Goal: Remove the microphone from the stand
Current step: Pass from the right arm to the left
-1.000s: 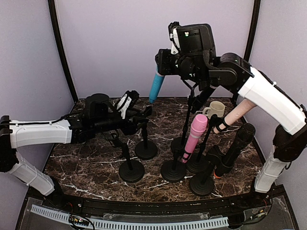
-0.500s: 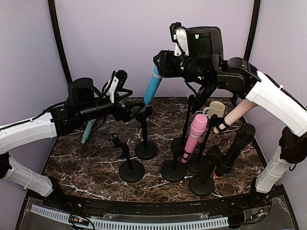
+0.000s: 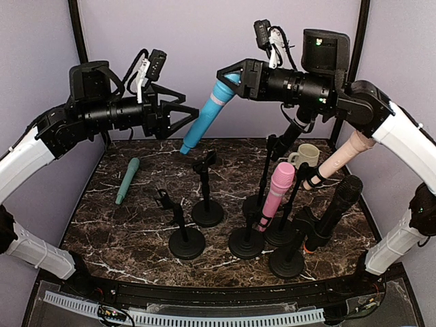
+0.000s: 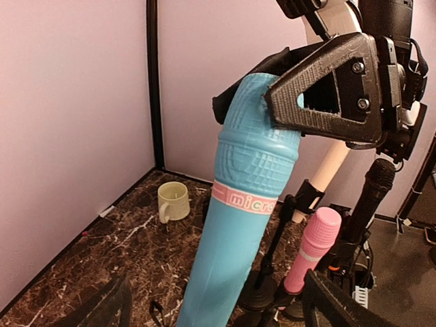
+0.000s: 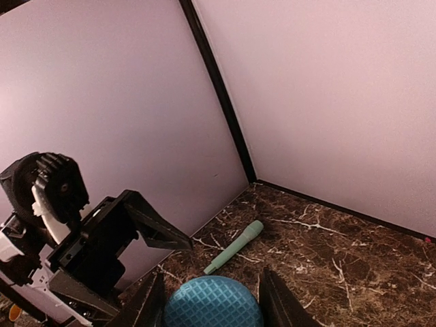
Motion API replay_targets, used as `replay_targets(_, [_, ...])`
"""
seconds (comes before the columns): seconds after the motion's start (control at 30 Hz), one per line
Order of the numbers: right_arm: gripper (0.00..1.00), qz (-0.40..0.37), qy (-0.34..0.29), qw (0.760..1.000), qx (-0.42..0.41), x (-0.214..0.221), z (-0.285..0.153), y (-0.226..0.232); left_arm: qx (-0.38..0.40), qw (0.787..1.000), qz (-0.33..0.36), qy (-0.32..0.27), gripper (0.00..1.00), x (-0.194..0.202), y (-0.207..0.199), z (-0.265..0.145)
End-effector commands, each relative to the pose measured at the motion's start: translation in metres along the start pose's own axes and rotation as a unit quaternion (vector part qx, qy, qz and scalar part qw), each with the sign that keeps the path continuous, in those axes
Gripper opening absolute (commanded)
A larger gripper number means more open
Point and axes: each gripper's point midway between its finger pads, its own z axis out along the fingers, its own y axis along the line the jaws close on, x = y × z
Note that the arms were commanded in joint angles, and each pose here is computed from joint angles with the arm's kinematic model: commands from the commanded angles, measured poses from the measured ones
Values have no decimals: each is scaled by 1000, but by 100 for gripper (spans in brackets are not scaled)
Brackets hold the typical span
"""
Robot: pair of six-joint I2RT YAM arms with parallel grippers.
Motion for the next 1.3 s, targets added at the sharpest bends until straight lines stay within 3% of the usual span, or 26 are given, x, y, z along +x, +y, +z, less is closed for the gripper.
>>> replay_targets(0.0, [25, 17, -8, 995, -103, -11, -16, 33, 85, 994, -43, 57, 88, 18, -27, 4])
replay_targets(0.27, [25, 21, 5, 990, -143, -6, -17, 46, 136, 987, -51, 67, 85, 21, -41, 10])
replay_targets(0.87, [28, 3, 28, 991, -134, 5, -6, 43, 151, 983, -64, 83, 21, 36, -44, 15])
replay_targets(0.97, [34, 0, 23, 991, -133, 2, -8, 43, 151, 983, -64, 77, 17, 35, -44, 14])
replay_targets(1.07, [50, -3, 17, 992, -129, -1, -11, 42, 142, 985, -65, 72, 15, 34, -42, 13])
replay_targets(1.17, [64, -7, 6, 992, -124, -8, -16, 41, 83, 992, -66, 70, 13, 34, -21, 12])
replay_targets(1.27, [70, -14, -3, 993, -115, -13, -21, 38, 33, 992, -95, 70, 12, 40, 9, 6])
